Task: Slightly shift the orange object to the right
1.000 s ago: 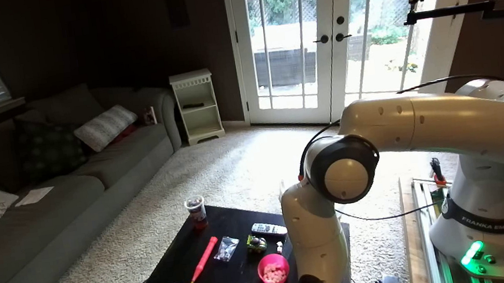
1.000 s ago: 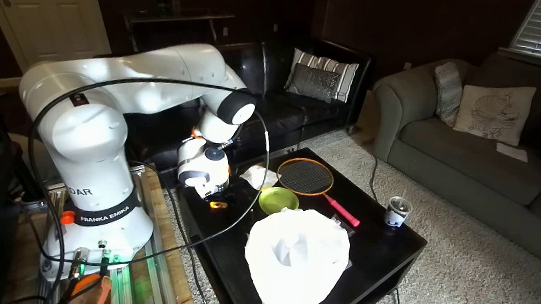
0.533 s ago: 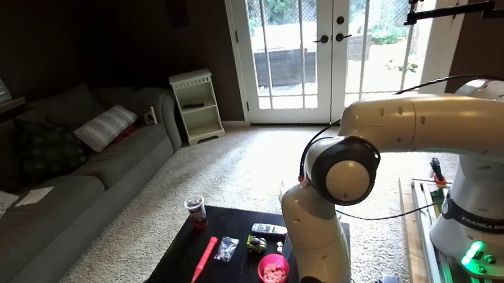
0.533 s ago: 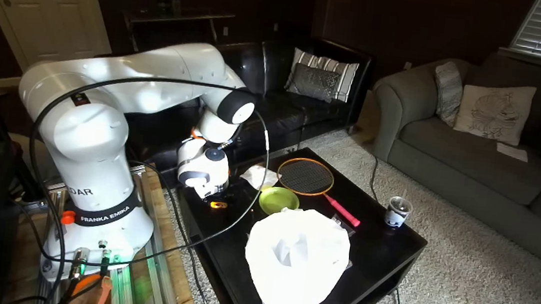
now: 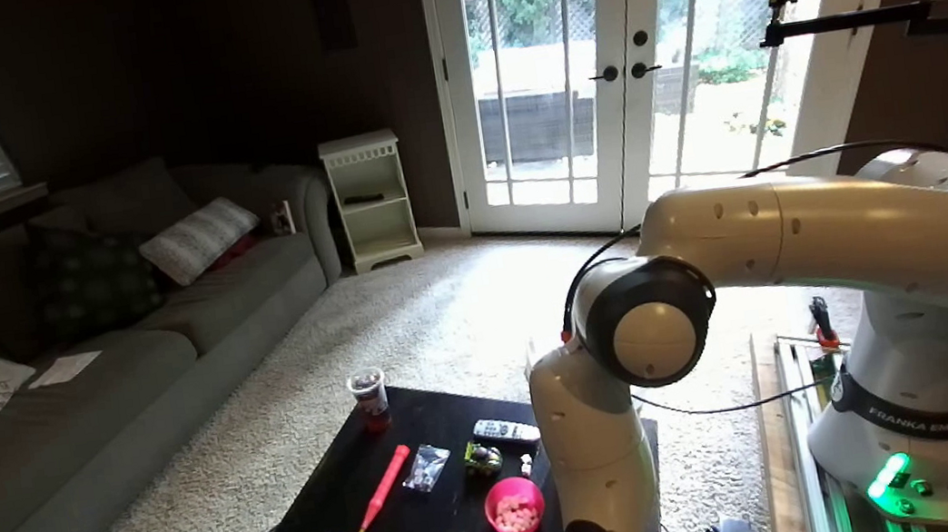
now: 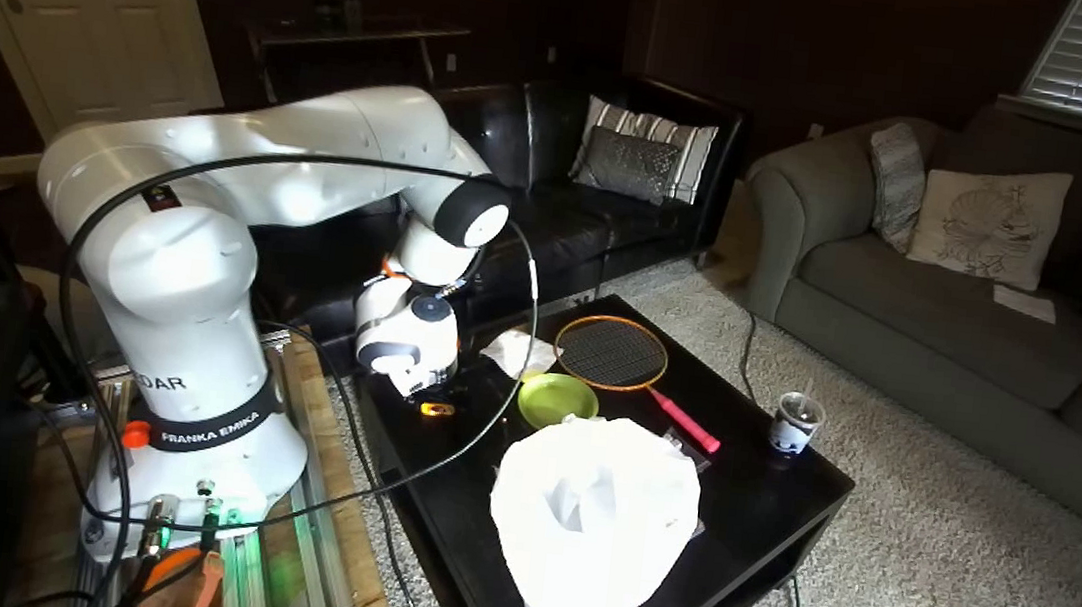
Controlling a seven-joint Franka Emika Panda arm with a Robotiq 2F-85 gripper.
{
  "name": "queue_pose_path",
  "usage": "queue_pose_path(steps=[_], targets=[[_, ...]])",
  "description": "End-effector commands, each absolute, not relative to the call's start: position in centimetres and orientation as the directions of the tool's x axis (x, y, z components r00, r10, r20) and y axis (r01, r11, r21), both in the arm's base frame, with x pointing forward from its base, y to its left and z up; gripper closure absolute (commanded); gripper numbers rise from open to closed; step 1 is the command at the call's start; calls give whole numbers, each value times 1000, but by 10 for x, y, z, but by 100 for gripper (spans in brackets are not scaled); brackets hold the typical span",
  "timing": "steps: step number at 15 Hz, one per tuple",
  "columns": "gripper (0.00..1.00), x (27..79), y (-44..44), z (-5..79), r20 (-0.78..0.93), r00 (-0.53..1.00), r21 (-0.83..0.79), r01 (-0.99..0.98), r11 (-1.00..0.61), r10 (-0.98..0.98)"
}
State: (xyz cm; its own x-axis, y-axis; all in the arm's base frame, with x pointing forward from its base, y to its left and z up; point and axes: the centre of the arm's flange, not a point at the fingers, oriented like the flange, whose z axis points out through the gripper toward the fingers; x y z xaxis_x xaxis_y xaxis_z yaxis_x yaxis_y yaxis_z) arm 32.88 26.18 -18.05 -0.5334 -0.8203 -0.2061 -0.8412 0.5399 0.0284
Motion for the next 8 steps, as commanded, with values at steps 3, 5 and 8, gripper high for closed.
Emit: queue_pose_path(steps=[3,5,8], targets=[[0,333,261,-204,-212,-525,5,-844,536,-824],[0,335,263,-205,-219,-517,0,-848,530,-828],[0,338,266,-205,-229,-503,7,-857,515,-834]])
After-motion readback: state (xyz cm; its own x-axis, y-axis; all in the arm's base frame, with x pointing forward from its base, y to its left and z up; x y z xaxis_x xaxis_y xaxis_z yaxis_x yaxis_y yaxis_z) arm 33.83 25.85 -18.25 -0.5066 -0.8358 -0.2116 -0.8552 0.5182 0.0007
